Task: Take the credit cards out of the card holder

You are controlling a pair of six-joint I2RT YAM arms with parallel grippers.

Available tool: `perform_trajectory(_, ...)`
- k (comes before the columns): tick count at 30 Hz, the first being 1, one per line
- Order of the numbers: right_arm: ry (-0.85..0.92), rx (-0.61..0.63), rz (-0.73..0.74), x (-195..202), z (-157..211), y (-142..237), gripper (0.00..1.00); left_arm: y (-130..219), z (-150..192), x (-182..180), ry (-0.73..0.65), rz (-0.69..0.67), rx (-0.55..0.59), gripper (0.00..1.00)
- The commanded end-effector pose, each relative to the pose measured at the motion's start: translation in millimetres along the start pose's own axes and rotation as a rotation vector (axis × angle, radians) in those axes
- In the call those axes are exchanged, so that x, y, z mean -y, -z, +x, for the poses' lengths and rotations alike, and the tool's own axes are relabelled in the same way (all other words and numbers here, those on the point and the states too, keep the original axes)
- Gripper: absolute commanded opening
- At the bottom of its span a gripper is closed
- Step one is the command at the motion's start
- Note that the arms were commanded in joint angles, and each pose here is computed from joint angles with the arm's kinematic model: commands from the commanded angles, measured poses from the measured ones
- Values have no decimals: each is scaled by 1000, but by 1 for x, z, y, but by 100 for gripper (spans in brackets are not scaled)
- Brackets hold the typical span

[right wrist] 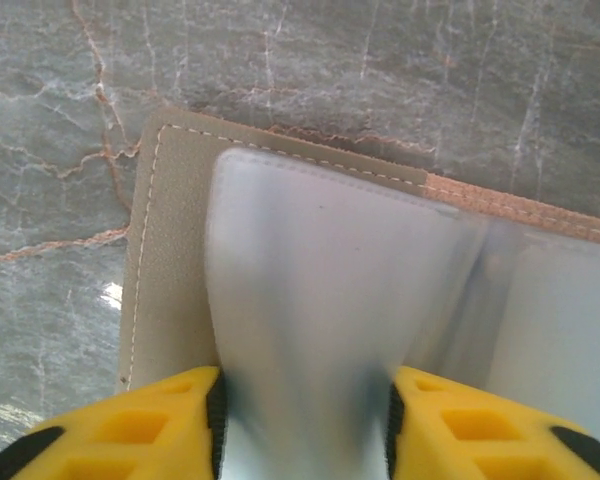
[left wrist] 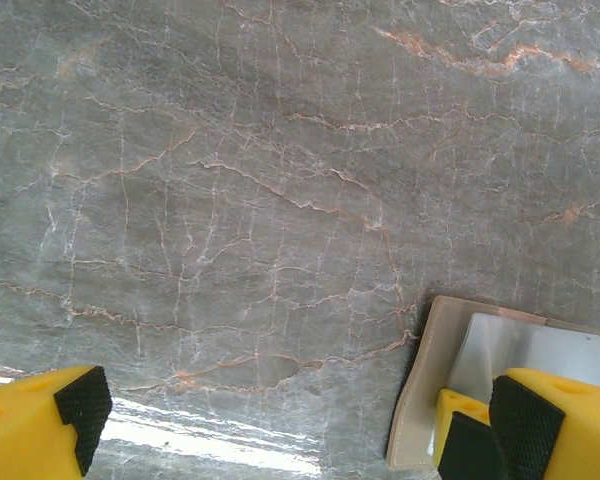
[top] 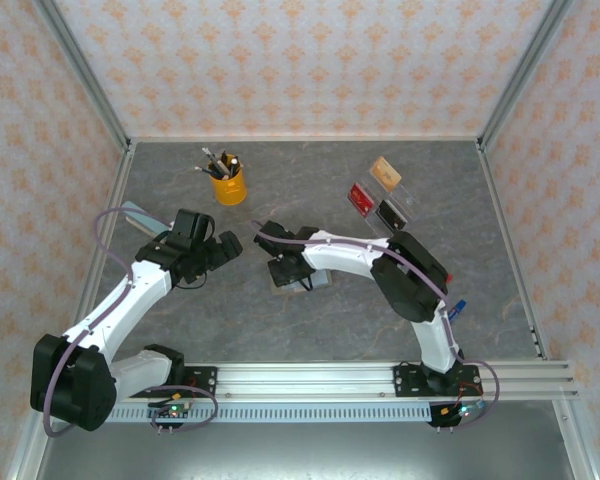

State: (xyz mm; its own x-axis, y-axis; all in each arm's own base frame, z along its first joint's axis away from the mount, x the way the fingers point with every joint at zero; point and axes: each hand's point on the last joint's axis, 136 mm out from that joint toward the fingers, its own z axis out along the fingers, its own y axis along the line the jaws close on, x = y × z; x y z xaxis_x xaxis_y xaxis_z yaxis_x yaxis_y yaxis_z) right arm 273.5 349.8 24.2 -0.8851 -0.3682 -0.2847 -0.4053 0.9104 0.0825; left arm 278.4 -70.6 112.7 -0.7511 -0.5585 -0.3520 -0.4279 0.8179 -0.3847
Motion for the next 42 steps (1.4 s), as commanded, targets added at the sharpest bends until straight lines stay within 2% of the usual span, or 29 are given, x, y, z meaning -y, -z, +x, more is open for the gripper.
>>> perform_trajectory(1, -35, -52, 8, 13, 15, -10, 33, -4, 3, -11, 4, -44, -11, 100)
perform_trajectory(5, -64, -3, -16, 11, 3, 4, 33, -4, 1, -10, 4, -46, -7, 100)
perform_trajectory(8, -92, 57, -46, 6, -11, 24, 46, -2, -3, -9, 9, -53, 3, 100)
perform_trajectory(13, -145, 226, -106, 2, -43, 79, 66, 12, -21, -7, 9, -80, 72, 100)
perform_trajectory(17, -198, 388, -74, 21, -62, 126, 74, 36, -45, -9, -3, -126, 185, 100)
perform_trajectory(20, -246, 523, 20, 56, -69, 160, 79, 59, -64, -15, -17, -169, 301, 100)
perform_trajectory(24, -236, 651, 248, 117, -69, 198, 88, 84, -83, -22, -77, -177, 473, 100)
perform_trajectory(27, -242, 686, 435, 167, -62, 219, 100, 99, -90, -37, -103, -221, 585, 100)
perform_trajectory(30, -317, 694, 524, 214, -47, 229, 100, 109, -93, -53, -137, -286, 661, 100)
perform_trajectory(37, -599, 815, 666, 315, 7, 248, 100, 95, -93, -67, -191, -339, 735, 100)
perform_trajectory(42, -722, 877, 704, 358, 42, 238, 100, 75, -97, -71, -237, -394, 748, 100)
